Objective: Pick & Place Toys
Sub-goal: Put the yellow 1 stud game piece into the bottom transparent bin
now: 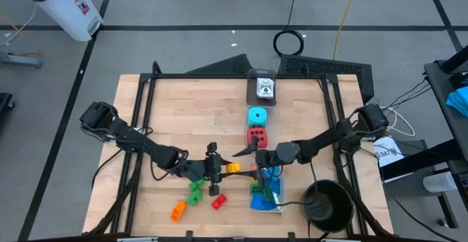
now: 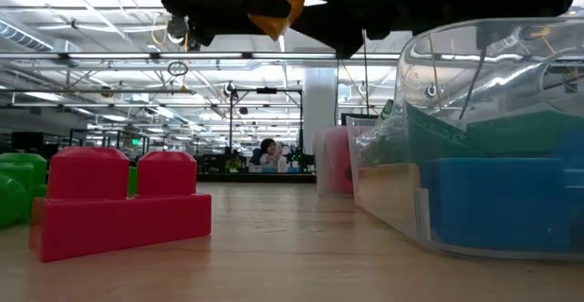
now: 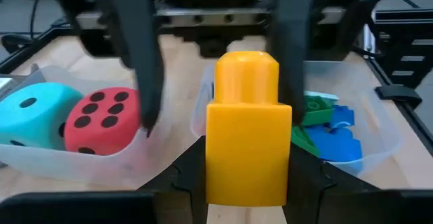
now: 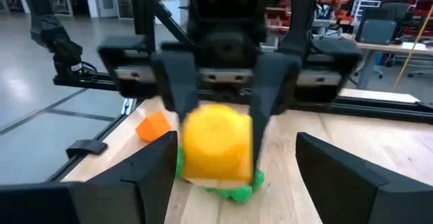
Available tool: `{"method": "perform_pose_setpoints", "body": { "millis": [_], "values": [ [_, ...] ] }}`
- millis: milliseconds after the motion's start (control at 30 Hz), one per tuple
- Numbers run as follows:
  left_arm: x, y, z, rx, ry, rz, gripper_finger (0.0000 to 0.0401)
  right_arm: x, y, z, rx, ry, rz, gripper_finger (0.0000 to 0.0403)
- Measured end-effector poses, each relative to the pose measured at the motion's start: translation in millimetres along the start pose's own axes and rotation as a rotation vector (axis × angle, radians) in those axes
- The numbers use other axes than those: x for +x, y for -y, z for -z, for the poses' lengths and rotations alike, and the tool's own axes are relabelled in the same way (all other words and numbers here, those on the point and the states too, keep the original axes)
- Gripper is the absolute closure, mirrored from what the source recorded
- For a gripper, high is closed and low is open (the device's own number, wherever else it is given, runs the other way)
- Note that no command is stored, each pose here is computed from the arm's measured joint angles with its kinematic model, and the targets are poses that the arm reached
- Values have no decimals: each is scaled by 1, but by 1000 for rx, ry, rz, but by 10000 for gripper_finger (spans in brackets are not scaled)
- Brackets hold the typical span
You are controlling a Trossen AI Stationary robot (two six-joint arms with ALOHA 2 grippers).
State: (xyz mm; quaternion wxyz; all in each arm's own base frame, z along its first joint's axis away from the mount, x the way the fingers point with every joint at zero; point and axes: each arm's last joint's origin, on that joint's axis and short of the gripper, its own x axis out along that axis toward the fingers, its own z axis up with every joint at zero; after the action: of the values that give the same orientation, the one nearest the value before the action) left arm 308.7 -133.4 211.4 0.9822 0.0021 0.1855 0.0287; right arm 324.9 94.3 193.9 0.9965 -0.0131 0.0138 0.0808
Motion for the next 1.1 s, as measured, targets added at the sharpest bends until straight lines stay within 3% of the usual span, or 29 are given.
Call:
{"method": "perform_pose_setpoints", "body": {
  "millis": [233, 500, 700, 900, 1100],
  "values": [
    [0, 0, 1, 0, -9, -2, 271, 4, -1, 7, 7, 12, -1, 164],
    [0, -1, 1, -22, -8, -12, 261, 3, -1, 6, 22, 7, -6, 303],
    [0, -1, 1, -42, -9, -4, 216, 1, -1, 5, 10, -41, -8, 304],
    [0, -1, 1, -78, -13, -1, 188, -18, -1, -20, 16, -114, -17, 304],
    [0, -1, 2, -76, -22, -3, 184, -53, -13, -35, 38, -327, -66, 304]
  ]
}}
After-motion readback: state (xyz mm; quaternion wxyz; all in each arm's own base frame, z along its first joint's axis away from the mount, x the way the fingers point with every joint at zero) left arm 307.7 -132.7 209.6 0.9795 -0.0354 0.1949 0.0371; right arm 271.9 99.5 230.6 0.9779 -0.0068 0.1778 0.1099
